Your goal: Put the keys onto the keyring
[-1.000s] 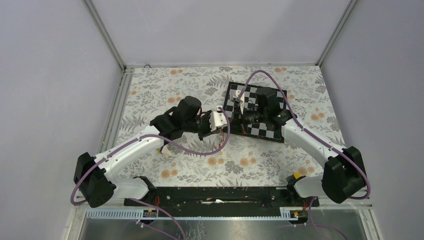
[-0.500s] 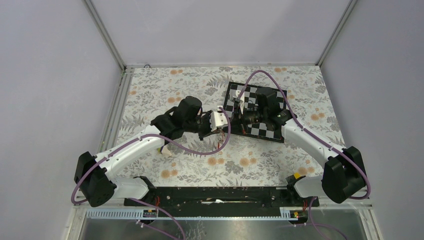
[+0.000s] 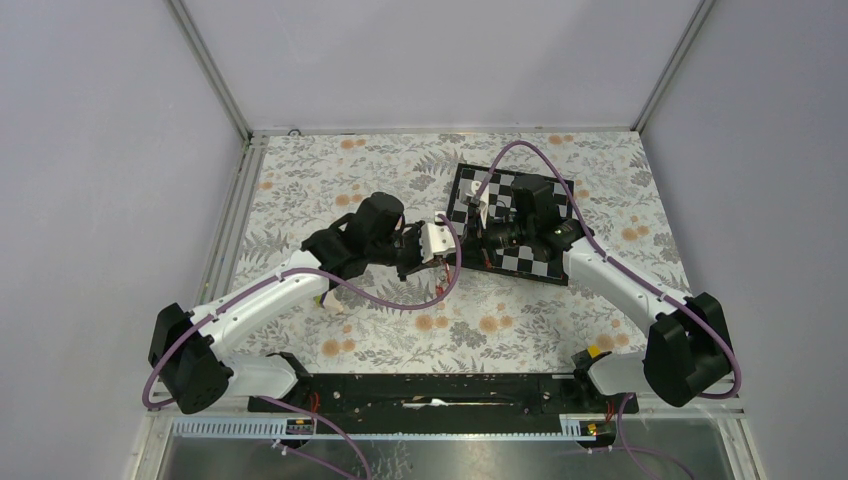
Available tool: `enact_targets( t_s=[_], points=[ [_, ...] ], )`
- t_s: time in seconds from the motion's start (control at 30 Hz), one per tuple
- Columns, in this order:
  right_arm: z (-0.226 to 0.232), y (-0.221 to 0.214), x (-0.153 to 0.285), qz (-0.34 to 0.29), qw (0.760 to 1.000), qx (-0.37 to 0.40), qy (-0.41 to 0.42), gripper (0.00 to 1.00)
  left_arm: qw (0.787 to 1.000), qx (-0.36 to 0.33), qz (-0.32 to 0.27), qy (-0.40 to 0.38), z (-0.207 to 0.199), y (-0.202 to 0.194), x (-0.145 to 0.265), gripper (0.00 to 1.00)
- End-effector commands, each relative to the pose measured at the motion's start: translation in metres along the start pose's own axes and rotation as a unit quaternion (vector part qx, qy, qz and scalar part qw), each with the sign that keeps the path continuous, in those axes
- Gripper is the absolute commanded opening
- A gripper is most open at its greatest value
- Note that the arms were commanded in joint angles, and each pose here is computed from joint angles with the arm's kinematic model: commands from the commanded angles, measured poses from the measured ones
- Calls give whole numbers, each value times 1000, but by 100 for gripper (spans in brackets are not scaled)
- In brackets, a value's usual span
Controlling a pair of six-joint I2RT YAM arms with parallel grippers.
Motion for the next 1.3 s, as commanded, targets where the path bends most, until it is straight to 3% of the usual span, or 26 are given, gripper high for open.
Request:
enact_targets(
  t_s=[0.0,1.27],
  points=[
    [2,14,7,-21,999,39,-8,0,999,-24,-39,-2,0,20,2,0],
    [-10,7,3,-6,1000,21,-23,0,999,-26,-46,-6,-2,22,5,0]
  ],
)
Point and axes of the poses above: each gripper's point midway between its finger pads, its own x axis back along the fingers, its own z axis along the line the jaws close on, y = z × x, the point moved 3 cm from there along x, back along the fingers, and after that the axes turned 10 degrees about -x, right-handed, at the moved point
